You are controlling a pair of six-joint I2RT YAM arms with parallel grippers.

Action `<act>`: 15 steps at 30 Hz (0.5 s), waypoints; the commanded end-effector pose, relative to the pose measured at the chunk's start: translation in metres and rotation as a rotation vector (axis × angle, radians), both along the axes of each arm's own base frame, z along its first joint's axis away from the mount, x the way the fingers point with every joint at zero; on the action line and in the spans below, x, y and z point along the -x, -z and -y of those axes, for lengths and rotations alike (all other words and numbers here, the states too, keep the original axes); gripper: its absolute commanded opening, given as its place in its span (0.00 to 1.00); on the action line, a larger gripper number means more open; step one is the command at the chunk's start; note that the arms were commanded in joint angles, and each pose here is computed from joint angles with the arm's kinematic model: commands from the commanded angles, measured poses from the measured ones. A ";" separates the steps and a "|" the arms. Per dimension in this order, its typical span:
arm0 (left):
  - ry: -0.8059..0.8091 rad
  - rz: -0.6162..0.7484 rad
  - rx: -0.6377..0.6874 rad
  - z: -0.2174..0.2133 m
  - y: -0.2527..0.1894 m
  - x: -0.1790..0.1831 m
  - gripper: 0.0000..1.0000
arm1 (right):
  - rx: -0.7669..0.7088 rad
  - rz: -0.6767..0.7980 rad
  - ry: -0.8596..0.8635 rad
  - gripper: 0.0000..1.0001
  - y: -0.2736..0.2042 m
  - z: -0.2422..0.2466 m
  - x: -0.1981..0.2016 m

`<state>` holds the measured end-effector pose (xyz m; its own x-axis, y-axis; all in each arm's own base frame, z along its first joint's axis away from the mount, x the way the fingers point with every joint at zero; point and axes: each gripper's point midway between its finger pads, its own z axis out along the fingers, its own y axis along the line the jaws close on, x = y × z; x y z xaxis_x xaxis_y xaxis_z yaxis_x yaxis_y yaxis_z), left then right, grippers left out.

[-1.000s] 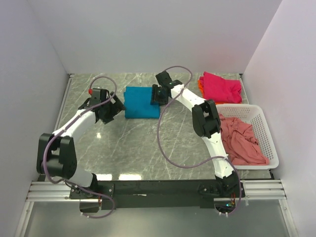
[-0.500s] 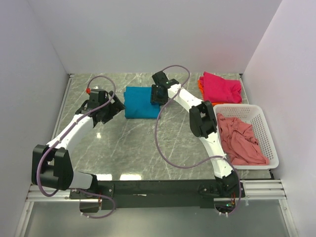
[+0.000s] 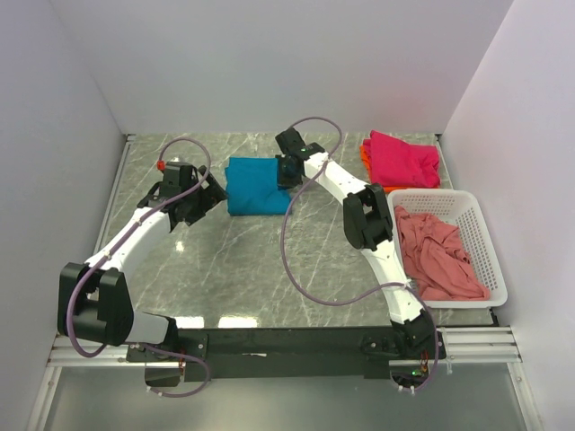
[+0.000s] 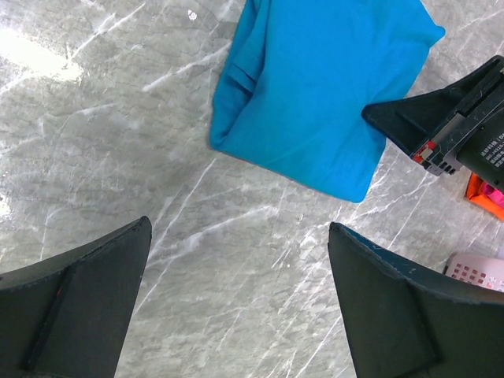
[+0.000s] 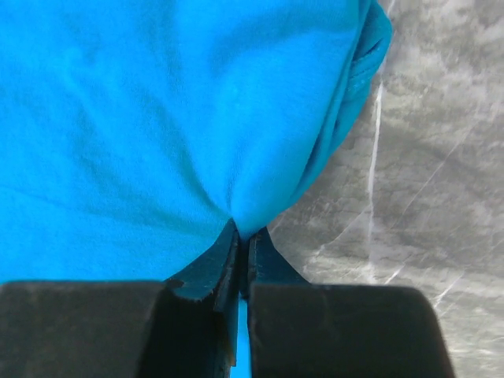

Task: Fold and stack the t-shirts
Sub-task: Neatly place the folded tshirt to the corner

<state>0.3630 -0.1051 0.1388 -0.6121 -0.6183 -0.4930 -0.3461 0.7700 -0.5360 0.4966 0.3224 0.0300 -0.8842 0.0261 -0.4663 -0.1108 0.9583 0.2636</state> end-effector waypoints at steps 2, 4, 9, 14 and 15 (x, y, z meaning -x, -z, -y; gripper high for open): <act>-0.006 0.016 -0.007 0.000 -0.006 -0.004 0.99 | 0.119 0.152 -0.042 0.00 -0.039 0.022 -0.020; -0.028 0.017 -0.027 -0.005 -0.005 -0.005 0.99 | 0.219 0.193 -0.069 0.00 -0.045 0.040 -0.023; -0.028 0.011 -0.028 -0.005 -0.003 -0.005 0.99 | 0.517 0.325 -0.054 0.00 -0.087 0.099 -0.031; -0.048 0.008 -0.044 -0.009 -0.004 -0.005 0.99 | 0.800 0.409 -0.014 0.00 -0.125 0.157 -0.035; -0.052 0.007 -0.048 -0.011 -0.003 -0.005 0.99 | 0.860 0.414 0.024 0.00 -0.133 0.172 -0.035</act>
<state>0.3613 -0.0973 0.1319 -0.6048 -0.6190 -0.5011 -0.3809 0.7774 -0.5005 0.5143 0.2053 0.0802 -0.7315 -0.3837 -0.5637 -0.1858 0.9075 -0.3767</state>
